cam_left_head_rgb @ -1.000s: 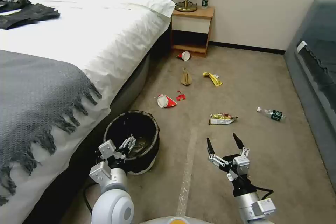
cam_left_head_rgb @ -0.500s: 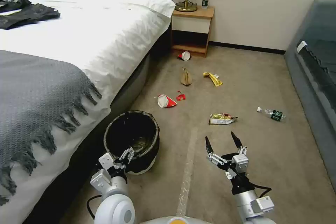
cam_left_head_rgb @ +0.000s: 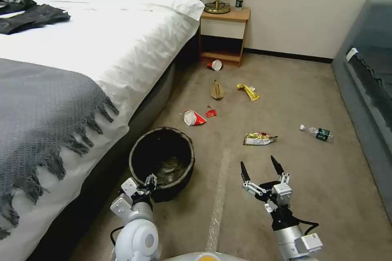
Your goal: Pick up the trash can from the floor.
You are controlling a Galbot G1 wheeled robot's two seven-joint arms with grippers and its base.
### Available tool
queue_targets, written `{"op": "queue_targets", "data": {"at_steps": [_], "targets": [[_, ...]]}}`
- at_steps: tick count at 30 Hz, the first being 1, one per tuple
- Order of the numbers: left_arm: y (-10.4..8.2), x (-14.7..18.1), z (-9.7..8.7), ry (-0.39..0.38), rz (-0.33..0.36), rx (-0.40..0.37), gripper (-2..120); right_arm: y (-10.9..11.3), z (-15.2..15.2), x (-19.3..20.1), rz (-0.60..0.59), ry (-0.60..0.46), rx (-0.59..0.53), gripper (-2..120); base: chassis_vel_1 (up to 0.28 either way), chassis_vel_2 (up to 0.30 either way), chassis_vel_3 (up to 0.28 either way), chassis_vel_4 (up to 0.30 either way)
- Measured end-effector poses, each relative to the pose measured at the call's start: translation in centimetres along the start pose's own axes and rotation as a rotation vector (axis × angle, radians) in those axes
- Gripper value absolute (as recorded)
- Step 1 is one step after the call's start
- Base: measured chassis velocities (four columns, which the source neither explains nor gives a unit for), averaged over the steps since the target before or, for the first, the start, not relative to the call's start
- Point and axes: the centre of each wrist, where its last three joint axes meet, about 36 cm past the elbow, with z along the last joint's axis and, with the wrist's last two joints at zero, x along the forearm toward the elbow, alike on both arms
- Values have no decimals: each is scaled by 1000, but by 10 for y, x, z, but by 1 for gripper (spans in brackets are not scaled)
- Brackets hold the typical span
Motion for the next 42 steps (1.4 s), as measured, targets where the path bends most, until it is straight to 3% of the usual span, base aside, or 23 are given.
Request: {"op": "queue_targets", "data": {"at_steps": [5, 9, 16, 21, 23, 24, 26, 32, 42], "targets": [[2, -1, 0, -13, -6, -8, 12, 0, -1, -2, 1, -3, -2, 100, 0, 0, 0, 0], [4, -1, 1, -19, -12, -19, 3, 0, -1, -2, 2, -3, -2, 100, 0, 0, 0, 0], [4, 0, 4, -47, -2, -38, 3, 0, 0, -2, 3, 0, -2, 100, 0, 0, 0, 0], [5, 9, 0, -114, 55, -100, 3, 0, 0, -1, 3, 1, -1, 100, 0, 0, 0, 0], [8, 20, -5, -176, 127, -200, 3, 0, 0, -2, 10, 0, -1, 100, 0, 0, 0, 0], [8, 20, -5, -176, 127, -200, 3, 0, 0, -2, 10, 0, -1, 100, 0, 0, 0, 0], [8, 33, -8, -207, 192, -274, 3, -1, -1, -4, 24, -3, 0, 100, 0, 0, 0, 0], [6, 55, -20, -250, 283, -352, 3, -4, -2, -7, 57, 5, 2, 100, 0, 0, 0, 0], [-4, 68, -22, -261, 306, -351, 3, -5, -4, -10, 62, 13, 5, 100, 0, 0, 0, 0]]}}
